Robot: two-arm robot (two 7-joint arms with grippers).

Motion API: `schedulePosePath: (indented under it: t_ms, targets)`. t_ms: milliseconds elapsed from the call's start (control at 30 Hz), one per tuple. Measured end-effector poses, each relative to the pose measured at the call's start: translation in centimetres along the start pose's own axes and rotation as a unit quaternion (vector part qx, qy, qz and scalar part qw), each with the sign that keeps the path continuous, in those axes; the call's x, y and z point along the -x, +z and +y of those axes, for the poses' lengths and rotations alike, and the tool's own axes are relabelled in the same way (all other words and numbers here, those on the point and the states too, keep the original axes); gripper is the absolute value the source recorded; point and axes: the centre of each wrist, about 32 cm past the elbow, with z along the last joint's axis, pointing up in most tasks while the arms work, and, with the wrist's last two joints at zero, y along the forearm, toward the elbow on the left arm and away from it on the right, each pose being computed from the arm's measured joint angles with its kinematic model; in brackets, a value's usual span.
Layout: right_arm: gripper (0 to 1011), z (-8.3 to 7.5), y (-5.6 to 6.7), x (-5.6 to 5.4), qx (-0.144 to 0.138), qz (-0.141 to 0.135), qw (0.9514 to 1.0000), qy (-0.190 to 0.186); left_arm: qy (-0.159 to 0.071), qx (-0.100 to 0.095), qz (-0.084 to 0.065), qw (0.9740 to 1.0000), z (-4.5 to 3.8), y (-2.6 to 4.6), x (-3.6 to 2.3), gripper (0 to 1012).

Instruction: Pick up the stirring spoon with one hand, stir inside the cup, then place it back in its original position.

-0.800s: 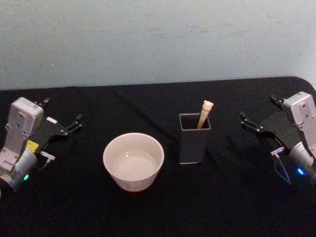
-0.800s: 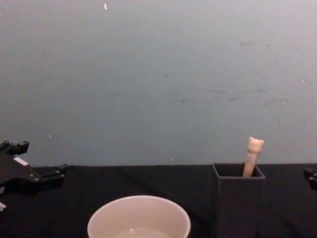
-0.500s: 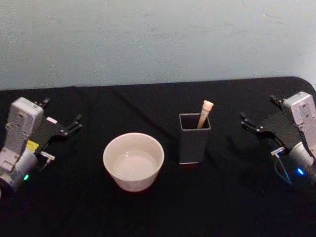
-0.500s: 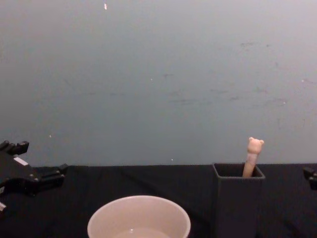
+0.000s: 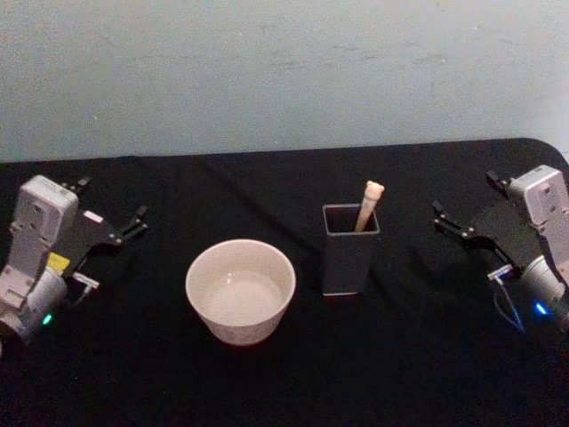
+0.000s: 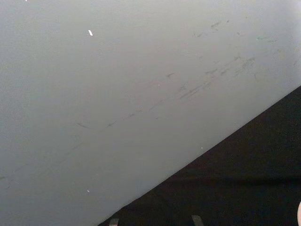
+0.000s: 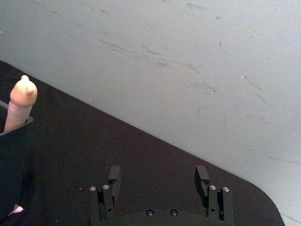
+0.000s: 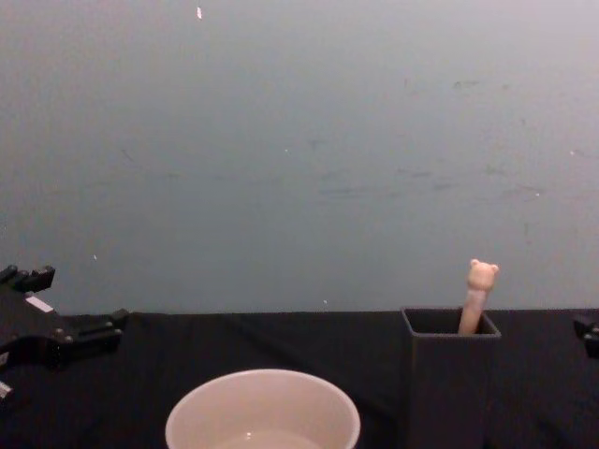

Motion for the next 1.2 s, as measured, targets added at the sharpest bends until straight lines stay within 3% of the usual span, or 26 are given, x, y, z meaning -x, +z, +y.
schedulePosePath:
  t_ms: [1200]
  targets:
    - [1002,0.0,0.0,0.0,0.0,0.0,1.0,0.0,0.0,0.0,0.0,1.0,0.0,0.0,0.0,1001]
